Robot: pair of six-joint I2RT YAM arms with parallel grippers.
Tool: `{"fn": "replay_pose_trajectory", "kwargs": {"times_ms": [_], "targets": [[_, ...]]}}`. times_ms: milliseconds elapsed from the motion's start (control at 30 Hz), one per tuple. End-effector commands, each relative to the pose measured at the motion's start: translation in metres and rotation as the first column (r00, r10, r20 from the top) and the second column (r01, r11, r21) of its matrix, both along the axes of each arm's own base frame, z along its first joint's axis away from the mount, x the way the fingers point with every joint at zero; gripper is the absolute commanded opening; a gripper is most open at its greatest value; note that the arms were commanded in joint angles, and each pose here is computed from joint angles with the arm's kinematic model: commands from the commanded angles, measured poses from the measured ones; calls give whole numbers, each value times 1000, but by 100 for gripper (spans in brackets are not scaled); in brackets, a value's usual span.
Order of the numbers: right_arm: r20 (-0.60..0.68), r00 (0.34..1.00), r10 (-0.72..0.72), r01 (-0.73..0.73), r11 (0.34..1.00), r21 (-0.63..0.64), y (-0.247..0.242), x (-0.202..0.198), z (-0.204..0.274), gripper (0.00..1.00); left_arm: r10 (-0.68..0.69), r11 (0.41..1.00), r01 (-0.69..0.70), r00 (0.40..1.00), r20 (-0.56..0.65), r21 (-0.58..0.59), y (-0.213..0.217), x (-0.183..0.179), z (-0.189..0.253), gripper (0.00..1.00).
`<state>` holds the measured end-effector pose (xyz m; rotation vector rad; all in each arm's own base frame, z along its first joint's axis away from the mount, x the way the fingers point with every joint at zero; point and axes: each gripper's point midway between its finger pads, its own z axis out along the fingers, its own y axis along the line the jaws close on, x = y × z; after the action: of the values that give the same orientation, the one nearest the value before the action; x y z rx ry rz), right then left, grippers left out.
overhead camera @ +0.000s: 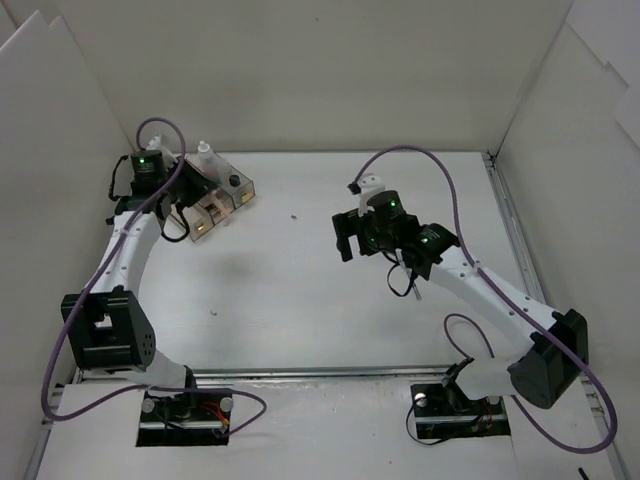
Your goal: Organize the makeup
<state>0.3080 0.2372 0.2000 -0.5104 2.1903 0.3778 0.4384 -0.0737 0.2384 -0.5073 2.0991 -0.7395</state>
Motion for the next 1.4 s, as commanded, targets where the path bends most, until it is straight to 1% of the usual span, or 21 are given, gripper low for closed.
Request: {"fn": "replay_pose_trajectory", "kwargs": {"times_ms": [0,100,133,167,233,267,333,367,433,467,533,567,633,667,733,767,867,1000,1133,1300,1367], "targets": [[56,992,-117,123,986,-115,-48,-1,1,92,91,992,-92,996,15,86,62,18,4,0],[48,983,-177,183,970,-163,-76,-11,-9,92,172,979,-172,985,9,113,104,40,-4,0],[30,980,-194,196,964,-180,-83,-15,-19,92,182,976,-182,983,9,119,112,46,-6,0],[22,979,-202,202,961,-187,-86,-19,-22,92,193,975,-188,981,-30,120,120,56,-25,0],[19,972,-236,235,952,-194,-97,-24,-27,92,206,973,-202,978,-20,114,132,71,-20,1],[11,969,-246,243,948,-205,-101,-27,-30,92,222,970,-215,974,-49,111,142,78,-36,2],[17,961,-276,273,936,-221,-111,-30,-31,92,237,966,-234,972,-9,109,152,94,-28,3],[11,959,-283,278,931,-237,-115,-33,-33,92,239,966,-235,971,-28,113,156,102,-42,4],[11,953,-304,296,919,-262,-125,-38,-35,92,258,958,-255,966,-9,128,168,114,-34,5],[10,949,-316,306,912,-272,-129,-40,-36,92,269,956,-260,962,-53,136,177,117,-52,6],[16,940,-342,331,896,-295,-138,-44,-35,92,271,955,-263,962,-42,139,180,126,-49,9],[21,937,-350,340,892,-298,-141,-45,-34,92,282,952,-273,958,-52,138,187,127,-54,16],[28,925,-378,368,877,-309,-149,-47,-33,92,288,950,-278,956,-57,142,188,127,-58,27],[32,920,-391,381,873,-304,-151,-46,-31,92,295,947,-284,954,-56,149,190,127,-59,37],[26,915,-403,391,868,-305,-153,-47,-33,92,306,942,-292,950,-61,165,192,124,-62,43],[16,911,-413,396,862,-317,-154,-45,-36,92,309,939,-294,949,-65,176,194,122,-64,50],[-25,905,-425,392,855,-339,-155,-40,-44,91,313,935,-296,948,-62,193,195,119,-59,58],[-132,893,-431,359,857,-370,-158,-31,-66,87,328,927,-316,944,-28,201,199,108,-32,61],[-284,863,-418,297,874,-384,-160,-21,-99,79,326,928,-320,945,0,193,186,90,-1,61],[-393,816,-423,258,876,-408,-168,-14,-130,67,253,947,-260,966,62,188,139,67,41,62],[-444,793,-417,235,882,-408,-167,-14,-144,62,210,961,-218,976,60,172,114,58,44,62]]}}
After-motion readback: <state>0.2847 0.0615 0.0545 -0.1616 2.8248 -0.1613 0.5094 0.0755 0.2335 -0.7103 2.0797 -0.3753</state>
